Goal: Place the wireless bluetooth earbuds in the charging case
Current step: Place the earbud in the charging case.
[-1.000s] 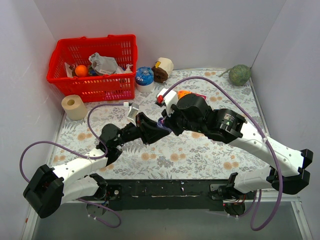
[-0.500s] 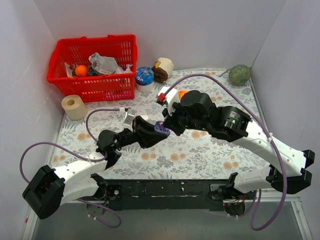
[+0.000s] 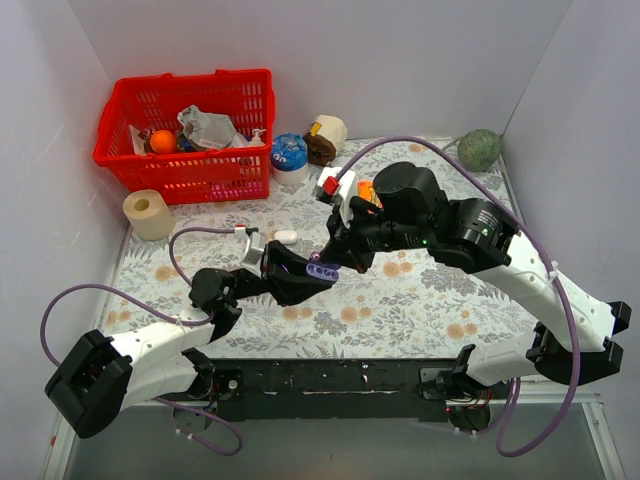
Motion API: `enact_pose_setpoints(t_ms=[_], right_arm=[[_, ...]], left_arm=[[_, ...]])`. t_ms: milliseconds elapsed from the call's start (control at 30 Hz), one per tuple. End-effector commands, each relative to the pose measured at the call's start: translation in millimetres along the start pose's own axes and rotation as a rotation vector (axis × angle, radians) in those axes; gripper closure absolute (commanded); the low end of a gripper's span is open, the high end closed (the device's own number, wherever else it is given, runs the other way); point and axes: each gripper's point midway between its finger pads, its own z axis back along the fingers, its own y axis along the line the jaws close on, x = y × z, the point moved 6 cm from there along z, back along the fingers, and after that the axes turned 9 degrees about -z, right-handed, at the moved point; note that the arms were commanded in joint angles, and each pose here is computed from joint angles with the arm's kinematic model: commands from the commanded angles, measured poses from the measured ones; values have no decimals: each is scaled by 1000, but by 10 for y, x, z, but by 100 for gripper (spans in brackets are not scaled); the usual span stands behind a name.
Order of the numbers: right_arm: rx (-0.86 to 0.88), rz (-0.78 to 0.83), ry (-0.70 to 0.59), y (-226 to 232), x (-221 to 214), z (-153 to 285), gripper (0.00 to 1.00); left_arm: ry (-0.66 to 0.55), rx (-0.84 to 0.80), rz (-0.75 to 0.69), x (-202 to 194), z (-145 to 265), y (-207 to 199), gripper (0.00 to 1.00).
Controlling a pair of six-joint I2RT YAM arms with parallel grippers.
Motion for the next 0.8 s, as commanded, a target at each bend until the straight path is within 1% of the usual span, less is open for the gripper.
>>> enact_pose_setpoints(t_ms=[0, 233, 433, 600, 767], right_arm=[[118, -20, 29, 127, -15, 17, 99], [159, -38, 85, 149, -102, -67, 99], [119, -56, 138, 80, -224, -126, 99], [64, -53, 134, 12, -233, -138, 99], [63, -51, 131, -2, -250, -176, 99]], left_arm=[[7, -77, -96, -7, 13, -67, 100], [14, -128, -143, -11, 33, -120, 100], [14, -142, -157, 29, 29, -143, 100], [4, -144, -168, 102, -3, -146, 100], [-12, -147, -161, 157, -21, -160, 100]])
